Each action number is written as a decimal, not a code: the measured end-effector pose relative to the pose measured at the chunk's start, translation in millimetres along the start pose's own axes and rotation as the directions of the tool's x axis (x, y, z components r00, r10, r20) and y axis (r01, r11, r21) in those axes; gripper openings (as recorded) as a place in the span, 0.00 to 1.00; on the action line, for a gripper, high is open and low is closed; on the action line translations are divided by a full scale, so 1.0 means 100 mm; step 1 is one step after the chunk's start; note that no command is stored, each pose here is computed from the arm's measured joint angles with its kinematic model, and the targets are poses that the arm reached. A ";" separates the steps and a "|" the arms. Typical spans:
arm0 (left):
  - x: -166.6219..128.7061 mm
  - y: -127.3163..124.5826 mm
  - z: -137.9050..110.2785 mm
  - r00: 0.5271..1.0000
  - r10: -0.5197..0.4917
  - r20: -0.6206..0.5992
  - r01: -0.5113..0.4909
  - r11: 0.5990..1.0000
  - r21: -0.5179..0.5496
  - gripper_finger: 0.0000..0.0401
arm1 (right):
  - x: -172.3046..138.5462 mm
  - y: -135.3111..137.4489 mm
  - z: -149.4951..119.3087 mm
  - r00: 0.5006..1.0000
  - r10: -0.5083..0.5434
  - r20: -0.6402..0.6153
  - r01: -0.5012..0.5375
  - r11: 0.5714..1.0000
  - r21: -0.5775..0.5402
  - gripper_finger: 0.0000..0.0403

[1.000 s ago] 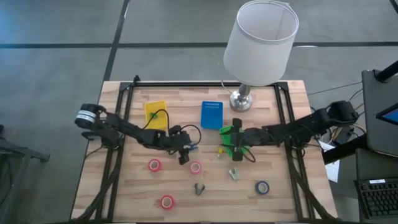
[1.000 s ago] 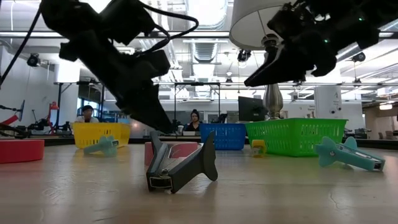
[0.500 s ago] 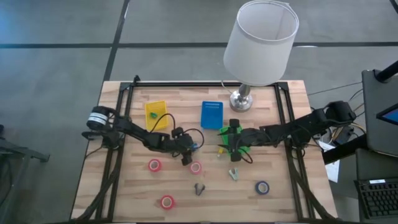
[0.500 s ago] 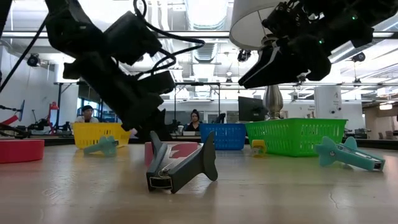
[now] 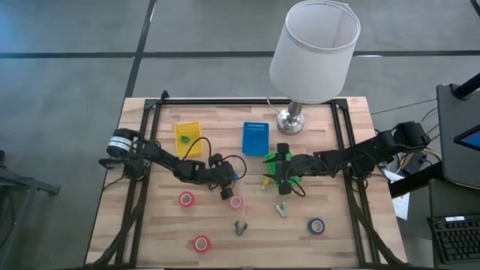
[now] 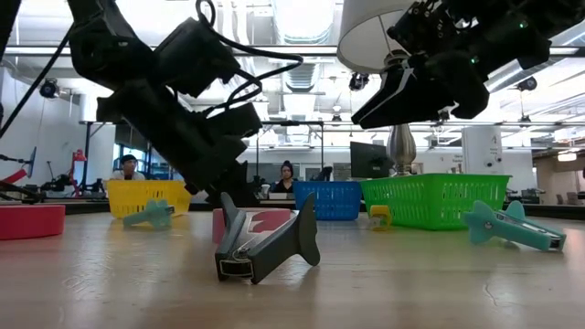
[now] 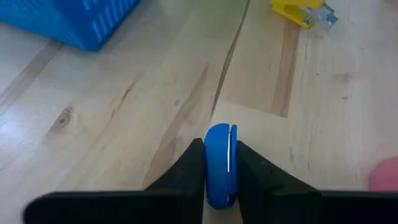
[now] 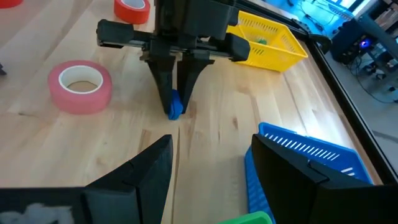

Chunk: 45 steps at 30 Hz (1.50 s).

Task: Pick and place Stapler, Stapler remover, tape
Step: Put the blue stapler into the yellow basket

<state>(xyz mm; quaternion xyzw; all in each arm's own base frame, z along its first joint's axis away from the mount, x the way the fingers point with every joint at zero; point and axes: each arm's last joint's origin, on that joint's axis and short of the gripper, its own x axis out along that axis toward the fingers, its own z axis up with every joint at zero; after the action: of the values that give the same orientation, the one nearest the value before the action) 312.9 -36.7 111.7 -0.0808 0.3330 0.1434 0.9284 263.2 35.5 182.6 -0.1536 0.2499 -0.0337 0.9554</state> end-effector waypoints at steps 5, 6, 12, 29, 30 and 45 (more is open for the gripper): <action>-0.08 0.02 0.07 0.999 0.027 0.027 -0.027 1.000 -0.016 0.13 | 0.00 0.00 0.00 1.000 0.000 0.000 0.000 1.000 0.005 0.53; -0.13 0.02 0.10 0.998 0.039 0.046 -0.038 0.999 -0.022 0.13 | 0.00 0.00 0.00 1.000 0.001 0.000 -0.001 1.000 0.008 0.53; -0.56 0.15 0.30 0.975 0.206 0.083 -0.204 0.978 -0.035 0.17 | 0.00 0.00 -0.01 1.000 0.001 -0.002 -0.001 1.000 0.022 0.53; -1.35 0.98 -0.04 0.838 0.485 -0.251 -0.541 0.800 -0.259 0.19 | 0.00 0.00 -0.01 1.000 0.002 -0.003 -0.002 0.999 0.043 0.53; -1.31 1.02 -0.09 0.836 0.478 -0.270 -0.545 0.783 -0.299 0.19 | 0.00 0.00 -0.01 1.000 0.002 -0.003 -0.001 0.999 0.043 0.53; -1.08 1.40 -0.24 0.825 0.532 -0.191 -0.562 0.732 -0.385 0.35 | 0.00 0.00 -0.01 1.000 0.000 -0.003 -0.001 0.999 -0.046 0.53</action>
<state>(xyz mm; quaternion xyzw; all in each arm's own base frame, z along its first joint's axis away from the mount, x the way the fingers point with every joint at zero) 174.3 66.7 155.0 -0.1841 0.3338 0.4761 0.7924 262.5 35.3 181.6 -0.1753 0.2521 -0.0279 0.9513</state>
